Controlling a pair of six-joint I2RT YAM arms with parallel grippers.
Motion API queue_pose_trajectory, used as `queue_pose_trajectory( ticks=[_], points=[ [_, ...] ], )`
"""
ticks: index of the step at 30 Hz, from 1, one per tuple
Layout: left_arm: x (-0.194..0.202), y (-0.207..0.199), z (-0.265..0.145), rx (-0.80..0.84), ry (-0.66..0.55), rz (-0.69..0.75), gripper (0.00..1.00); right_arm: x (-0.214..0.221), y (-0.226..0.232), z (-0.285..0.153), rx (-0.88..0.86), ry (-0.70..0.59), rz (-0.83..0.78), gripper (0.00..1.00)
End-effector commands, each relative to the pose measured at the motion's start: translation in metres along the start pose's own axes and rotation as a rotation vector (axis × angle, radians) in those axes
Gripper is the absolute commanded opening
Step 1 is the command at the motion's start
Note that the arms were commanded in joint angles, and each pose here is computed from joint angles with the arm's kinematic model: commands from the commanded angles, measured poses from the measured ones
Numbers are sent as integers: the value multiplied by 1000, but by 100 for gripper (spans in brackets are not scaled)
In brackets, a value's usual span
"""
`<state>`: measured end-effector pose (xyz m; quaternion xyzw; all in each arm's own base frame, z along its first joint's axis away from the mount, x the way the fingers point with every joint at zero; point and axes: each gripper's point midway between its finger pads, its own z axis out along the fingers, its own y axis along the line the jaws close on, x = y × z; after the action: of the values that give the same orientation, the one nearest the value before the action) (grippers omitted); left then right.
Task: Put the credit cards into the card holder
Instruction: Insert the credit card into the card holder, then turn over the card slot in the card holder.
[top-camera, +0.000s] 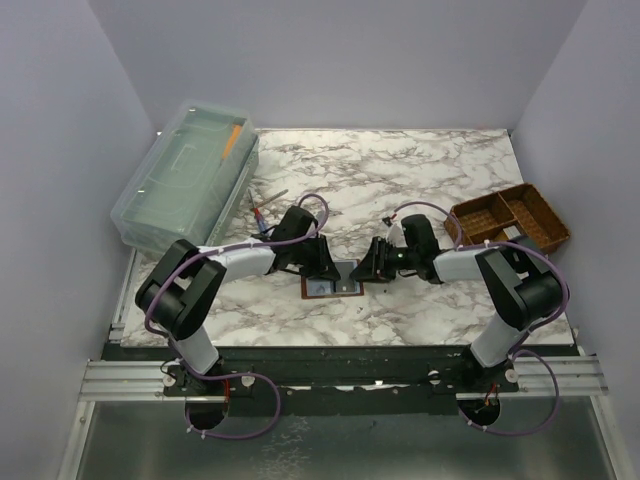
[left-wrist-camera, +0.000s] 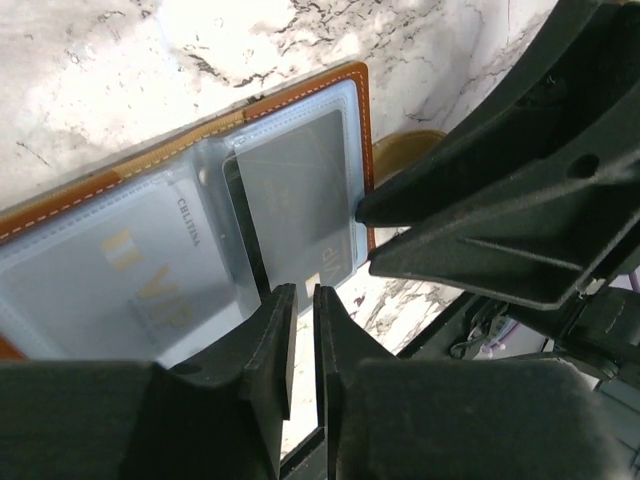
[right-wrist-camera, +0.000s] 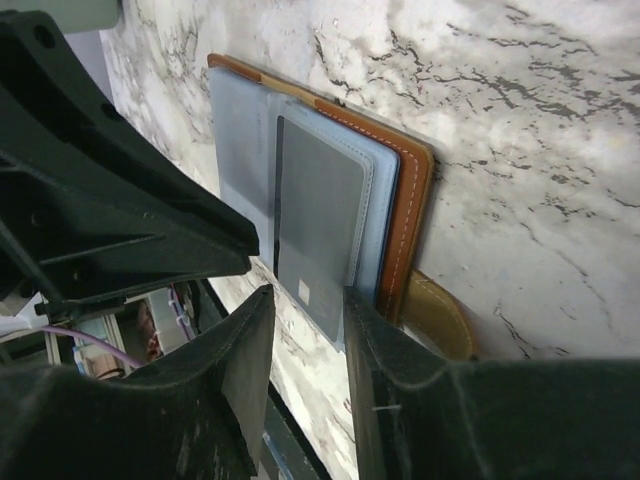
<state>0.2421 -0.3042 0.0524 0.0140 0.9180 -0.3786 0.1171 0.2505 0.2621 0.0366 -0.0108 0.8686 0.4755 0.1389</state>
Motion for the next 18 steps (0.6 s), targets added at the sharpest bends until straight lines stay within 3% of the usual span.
queue_pose_trajectory(
  ticks=[1, 13, 18],
  points=[
    [4, 12, 10, -6, 9, -13, 16, 3, -2, 1, 17, -4, 7, 39],
    [17, 43, 10, -66, 2, -56, 16, 7, 0, 2, 17, 6, -3, 42],
    [18, 42, 10, -62, 6, -62, 15, 9, 5, 8, 8, 21, -8, 38]
  ],
)
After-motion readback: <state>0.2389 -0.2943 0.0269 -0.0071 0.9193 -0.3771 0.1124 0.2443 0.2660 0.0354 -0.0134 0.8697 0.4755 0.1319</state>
